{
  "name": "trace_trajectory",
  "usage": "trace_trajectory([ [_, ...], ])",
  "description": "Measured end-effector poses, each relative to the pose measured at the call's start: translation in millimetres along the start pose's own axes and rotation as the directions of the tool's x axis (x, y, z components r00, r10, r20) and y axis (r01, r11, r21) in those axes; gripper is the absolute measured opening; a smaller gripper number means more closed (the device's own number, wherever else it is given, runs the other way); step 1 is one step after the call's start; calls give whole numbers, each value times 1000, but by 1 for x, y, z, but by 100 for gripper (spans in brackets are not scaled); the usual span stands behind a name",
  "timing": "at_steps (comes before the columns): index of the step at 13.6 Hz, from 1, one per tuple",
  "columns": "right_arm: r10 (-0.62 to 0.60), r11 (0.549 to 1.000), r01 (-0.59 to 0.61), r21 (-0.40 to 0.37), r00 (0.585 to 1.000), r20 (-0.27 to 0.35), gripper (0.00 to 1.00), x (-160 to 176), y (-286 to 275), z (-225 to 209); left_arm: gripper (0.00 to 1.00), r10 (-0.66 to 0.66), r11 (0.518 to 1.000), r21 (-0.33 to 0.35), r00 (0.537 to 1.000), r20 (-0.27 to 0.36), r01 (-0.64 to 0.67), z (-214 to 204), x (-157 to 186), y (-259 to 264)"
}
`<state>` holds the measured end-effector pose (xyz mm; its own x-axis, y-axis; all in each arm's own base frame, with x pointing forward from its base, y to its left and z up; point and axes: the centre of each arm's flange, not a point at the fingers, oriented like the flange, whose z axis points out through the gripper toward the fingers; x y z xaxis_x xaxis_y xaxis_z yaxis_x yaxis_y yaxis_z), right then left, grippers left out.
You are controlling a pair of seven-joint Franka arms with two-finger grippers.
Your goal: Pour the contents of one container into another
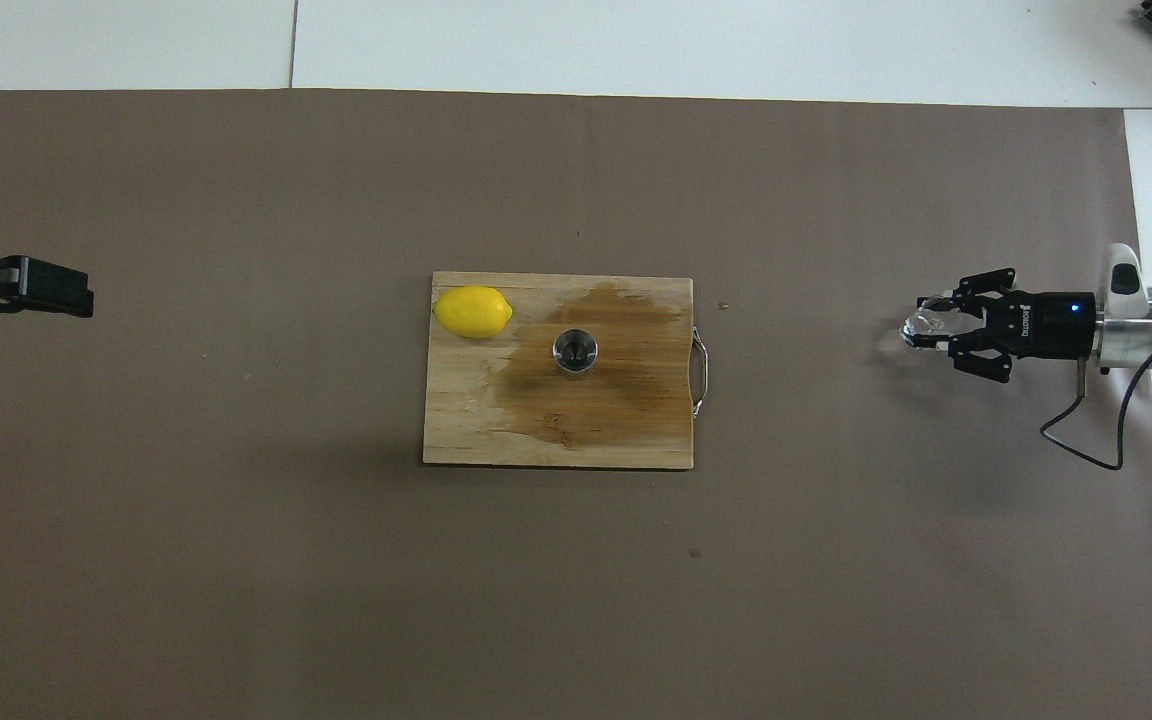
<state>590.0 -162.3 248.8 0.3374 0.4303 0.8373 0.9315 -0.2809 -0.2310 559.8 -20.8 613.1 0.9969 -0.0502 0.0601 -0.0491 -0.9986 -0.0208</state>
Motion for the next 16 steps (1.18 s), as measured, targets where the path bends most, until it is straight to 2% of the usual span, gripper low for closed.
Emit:
trace_trajectory([
  [8,-31,999,32,7,999,-35,48,-21,1,13,100,0,1000,0,1000,0,0,0,0,0],
  [14,-49,999,50,8,998,-43,48,-23,1,13,100,0,1000,0,1000,0,0,0,0,0],
  [15,-51,999,52,8,998,-44,53,-23,1,13,100,0,1000,0,1000,0,0,0,0,0],
  [16,-53,999,54,8,998,-44,65,-23,1,13,100,0,1000,0,1000,0,0,0,0,0],
])
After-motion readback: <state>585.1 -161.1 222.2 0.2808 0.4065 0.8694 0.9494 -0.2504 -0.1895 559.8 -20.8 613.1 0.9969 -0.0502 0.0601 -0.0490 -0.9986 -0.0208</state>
